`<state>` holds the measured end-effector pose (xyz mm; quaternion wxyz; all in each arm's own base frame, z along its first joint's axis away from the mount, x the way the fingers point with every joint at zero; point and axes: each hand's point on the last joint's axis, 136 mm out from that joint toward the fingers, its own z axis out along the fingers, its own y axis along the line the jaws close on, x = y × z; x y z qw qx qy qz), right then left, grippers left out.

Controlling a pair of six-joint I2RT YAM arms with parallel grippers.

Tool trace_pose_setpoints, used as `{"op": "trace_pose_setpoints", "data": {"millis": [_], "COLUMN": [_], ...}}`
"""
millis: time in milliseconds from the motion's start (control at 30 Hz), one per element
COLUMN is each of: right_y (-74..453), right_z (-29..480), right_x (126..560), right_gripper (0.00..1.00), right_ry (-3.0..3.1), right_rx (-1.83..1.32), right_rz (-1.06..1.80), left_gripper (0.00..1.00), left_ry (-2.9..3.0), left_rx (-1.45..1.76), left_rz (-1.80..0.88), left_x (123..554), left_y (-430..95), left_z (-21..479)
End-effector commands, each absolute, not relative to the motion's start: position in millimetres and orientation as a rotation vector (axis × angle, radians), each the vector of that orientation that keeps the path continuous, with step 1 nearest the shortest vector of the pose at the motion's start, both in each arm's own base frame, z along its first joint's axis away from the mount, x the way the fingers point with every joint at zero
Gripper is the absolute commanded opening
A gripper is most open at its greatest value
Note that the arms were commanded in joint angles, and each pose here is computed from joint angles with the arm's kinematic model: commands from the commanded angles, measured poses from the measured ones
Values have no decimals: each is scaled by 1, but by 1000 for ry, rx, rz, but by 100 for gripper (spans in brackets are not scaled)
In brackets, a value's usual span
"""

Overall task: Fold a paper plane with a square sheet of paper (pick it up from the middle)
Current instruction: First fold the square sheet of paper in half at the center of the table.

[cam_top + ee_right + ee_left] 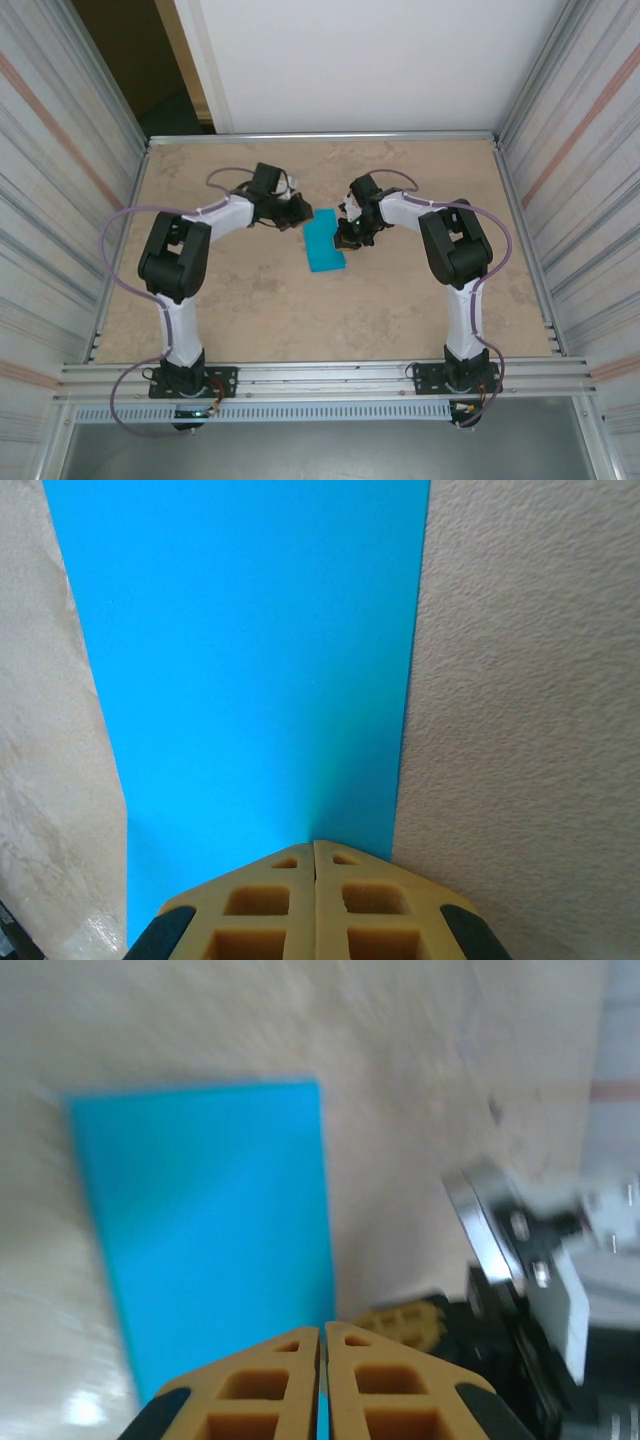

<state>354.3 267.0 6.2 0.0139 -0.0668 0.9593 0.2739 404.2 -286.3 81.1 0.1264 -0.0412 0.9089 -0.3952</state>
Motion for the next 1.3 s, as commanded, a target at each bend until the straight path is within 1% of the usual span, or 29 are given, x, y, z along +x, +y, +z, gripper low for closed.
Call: {"op": "trace_pose_setpoints", "data": {"millis": [0,233,467,733,900,1100,1200,1267], "right_y": [180,179,177,173,173,172,172,172], "right_z": [-85,-86,-88,-90,-90,-90,-90,-90], "right_x": [305,305,303,303,304,304,304,304], "right_gripper": [3,3,3,3,3,3,3,3], "right_ry": [3303,3302,3306,3311,3308,3311,3311,3312], "right_rx": [-82,-84,-82,-76,-77,-73,-74,-75], "right_rz": [224,211,192,173,173,169,166,165], "left_gripper": [11,10,10,10,8,8,8,8], "left_ry": [2711,2795,2887,2981,3036,2972,2867,2799], "left_rx": [-165,-177,-180,-141,-148,-179,-45,73], "left_rz": [-1229,-1231,-1176,-1060,-921,-919,-1009,-1059], "left_x": [371,342,324,297,277,277,287,290], "left_y": [-304,-305,-299,-278,-251,-235,-253,-275], "left_z": [64,41,18,0,-9,8,39,57]}}
